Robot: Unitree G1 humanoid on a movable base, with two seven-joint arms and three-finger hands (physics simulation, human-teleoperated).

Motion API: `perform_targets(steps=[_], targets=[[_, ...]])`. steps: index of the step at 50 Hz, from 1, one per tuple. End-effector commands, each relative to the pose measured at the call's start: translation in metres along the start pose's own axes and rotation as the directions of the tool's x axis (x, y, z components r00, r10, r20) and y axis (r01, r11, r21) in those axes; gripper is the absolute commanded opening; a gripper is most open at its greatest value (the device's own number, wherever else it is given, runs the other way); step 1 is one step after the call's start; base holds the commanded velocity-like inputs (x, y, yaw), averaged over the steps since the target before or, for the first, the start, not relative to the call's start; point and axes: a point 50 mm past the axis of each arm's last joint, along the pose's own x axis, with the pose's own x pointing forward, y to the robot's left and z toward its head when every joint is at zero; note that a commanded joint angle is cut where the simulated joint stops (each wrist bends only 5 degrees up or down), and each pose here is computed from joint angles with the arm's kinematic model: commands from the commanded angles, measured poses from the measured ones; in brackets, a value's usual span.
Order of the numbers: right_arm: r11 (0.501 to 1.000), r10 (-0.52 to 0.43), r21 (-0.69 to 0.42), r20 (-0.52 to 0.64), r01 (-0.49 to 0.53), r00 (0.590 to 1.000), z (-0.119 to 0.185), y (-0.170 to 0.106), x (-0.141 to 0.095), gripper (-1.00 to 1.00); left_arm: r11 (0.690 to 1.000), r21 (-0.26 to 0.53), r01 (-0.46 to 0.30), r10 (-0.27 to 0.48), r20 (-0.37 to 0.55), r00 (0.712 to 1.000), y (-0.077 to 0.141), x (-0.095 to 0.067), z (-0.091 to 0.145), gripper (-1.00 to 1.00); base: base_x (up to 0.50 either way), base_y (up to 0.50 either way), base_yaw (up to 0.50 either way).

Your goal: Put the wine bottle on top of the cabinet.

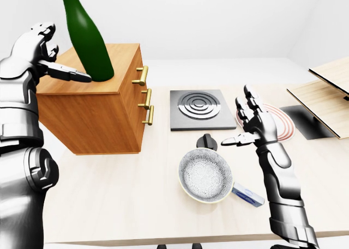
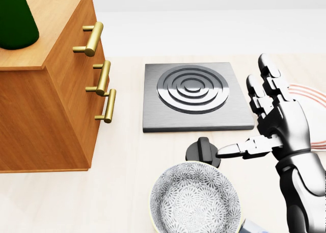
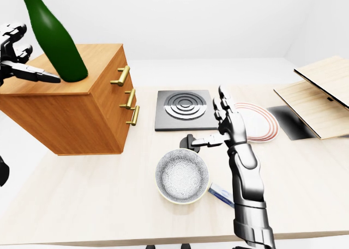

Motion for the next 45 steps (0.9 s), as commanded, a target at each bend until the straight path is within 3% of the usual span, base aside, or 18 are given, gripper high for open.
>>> perform_targets(steps=[1,8,20,28,31,38,42,45], targets=[[1.000,-0.001,0.013,-0.031,0.002,1.000,-0.008,-0.001,-0.001,1.00,0.996,0.082,0.026,-0.037,0.135,0.990,0.004,-0.012,0.017,1.00,0.00,0.00,0.00],[1.000,-0.010,0.023,-0.052,0.011,0.999,-0.013,-0.002,-0.007,1.00,0.986,0.166,0.007,-0.063,0.336,0.940,0.001,-0.045,0.033,1.00,0.00,0.00,0.00],[0.999,-0.024,0.027,-0.064,0.026,0.998,-0.017,-0.004,-0.013,1.00,0.976,0.214,-0.037,-0.081,0.517,0.852,-0.020,-0.107,0.027,1.00,0.00,0.00,0.00],[0.998,-0.031,0.048,-0.117,0.037,0.993,-0.030,-0.006,-0.019,1.00,0.978,0.204,-0.051,-0.061,0.510,0.858,-0.029,-0.134,0.004,1.00,0.00,0.00,0.00],[0.998,-0.033,0.050,-0.130,0.040,0.991,-0.033,-0.009,-0.021,1.00,0.978,0.200,-0.062,-0.055,0.529,0.847,-0.032,-0.145,0.003,1.00,0.00,0.00,0.00],[0.998,-0.038,0.053,-0.133,0.046,0.990,-0.034,-0.009,-0.024,1.00,0.986,0.157,-0.051,-0.033,0.487,0.873,-0.048,-0.166,-0.022,1.00,0.00,0.00,0.00],[0.997,-0.044,0.055,-0.136,0.052,0.990,-0.035,-0.010,-0.026,1.00,0.987,0.139,-0.080,0.001,0.498,0.867,-0.049,-0.180,-0.024,1.00,0.00,0.00,0.00],[0.997,-0.047,0.054,-0.131,0.054,0.990,-0.034,-0.010,-0.028,1.00,0.992,0.099,-0.078,0.023,0.465,0.885,-0.054,-0.186,-0.036,1.00,0.00,0.00,0.00]])
